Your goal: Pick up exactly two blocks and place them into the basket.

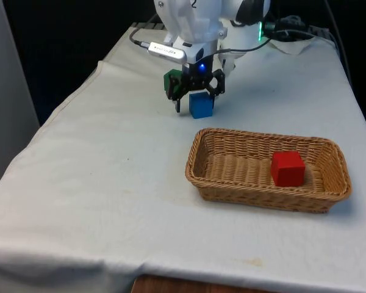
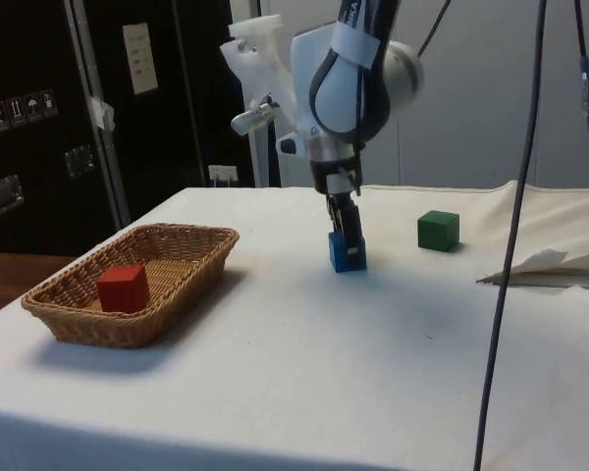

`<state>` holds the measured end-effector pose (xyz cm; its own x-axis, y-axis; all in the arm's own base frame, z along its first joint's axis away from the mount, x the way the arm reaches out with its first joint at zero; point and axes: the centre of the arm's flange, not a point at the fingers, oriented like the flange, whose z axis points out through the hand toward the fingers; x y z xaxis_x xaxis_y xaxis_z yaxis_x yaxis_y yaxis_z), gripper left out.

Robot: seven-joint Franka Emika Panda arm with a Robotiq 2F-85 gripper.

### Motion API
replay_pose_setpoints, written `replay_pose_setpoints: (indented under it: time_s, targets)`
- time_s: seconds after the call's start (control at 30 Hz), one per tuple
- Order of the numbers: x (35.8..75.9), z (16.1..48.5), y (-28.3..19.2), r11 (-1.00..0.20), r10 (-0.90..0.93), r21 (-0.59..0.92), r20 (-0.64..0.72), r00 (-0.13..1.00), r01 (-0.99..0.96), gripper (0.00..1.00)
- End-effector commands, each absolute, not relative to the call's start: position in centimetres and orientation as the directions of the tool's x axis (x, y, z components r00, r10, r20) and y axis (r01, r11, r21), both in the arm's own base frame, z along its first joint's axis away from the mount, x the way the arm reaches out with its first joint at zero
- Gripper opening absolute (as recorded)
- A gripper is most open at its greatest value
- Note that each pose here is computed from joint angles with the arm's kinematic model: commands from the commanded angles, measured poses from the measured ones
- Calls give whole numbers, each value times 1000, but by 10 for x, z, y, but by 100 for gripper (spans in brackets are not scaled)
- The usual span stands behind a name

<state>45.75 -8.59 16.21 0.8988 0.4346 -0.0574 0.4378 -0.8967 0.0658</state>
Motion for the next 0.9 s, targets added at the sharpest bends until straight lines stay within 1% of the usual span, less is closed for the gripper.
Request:
replay_pose_setpoints:
  time_s: [0.0, 0.1, 0.17, 0.23, 0.27, 0.3, 0.37, 0.4, 0.7, 0.8, 0.83, 0.87]
  targets:
    - [455, 165, -86, -895, 439, 74, -45, 898, 441, 100]
    - [451, 167, -87, -894, 438, 78, -39, 898, 440, 100]
    - [449, 169, -87, -894, 439, 81, -33, 898, 440, 81]
    - [449, 170, -86, -896, 437, 69, -35, 899, 438, 57]
    - [447, 170, -87, -894, 439, 81, -30, 898, 440, 57]
    - [447, 170, -87, -894, 440, 82, -29, 898, 441, 45]
    - [446, 171, -87, -895, 438, 82, -28, 898, 439, 25]
    - [446, 171, -88, -895, 438, 83, -27, 899, 439, 3]
    - [446, 172, -87, -895, 438, 84, -25, 899, 438, 3]
    - [448, 182, -85, -900, 428, 78, -16, 903, 428, 3]
    - [449, 178, -84, -899, 431, 72, -14, 902, 431, 3]
    - [448, 184, -84, -902, 426, 76, -12, 905, 426, 3]
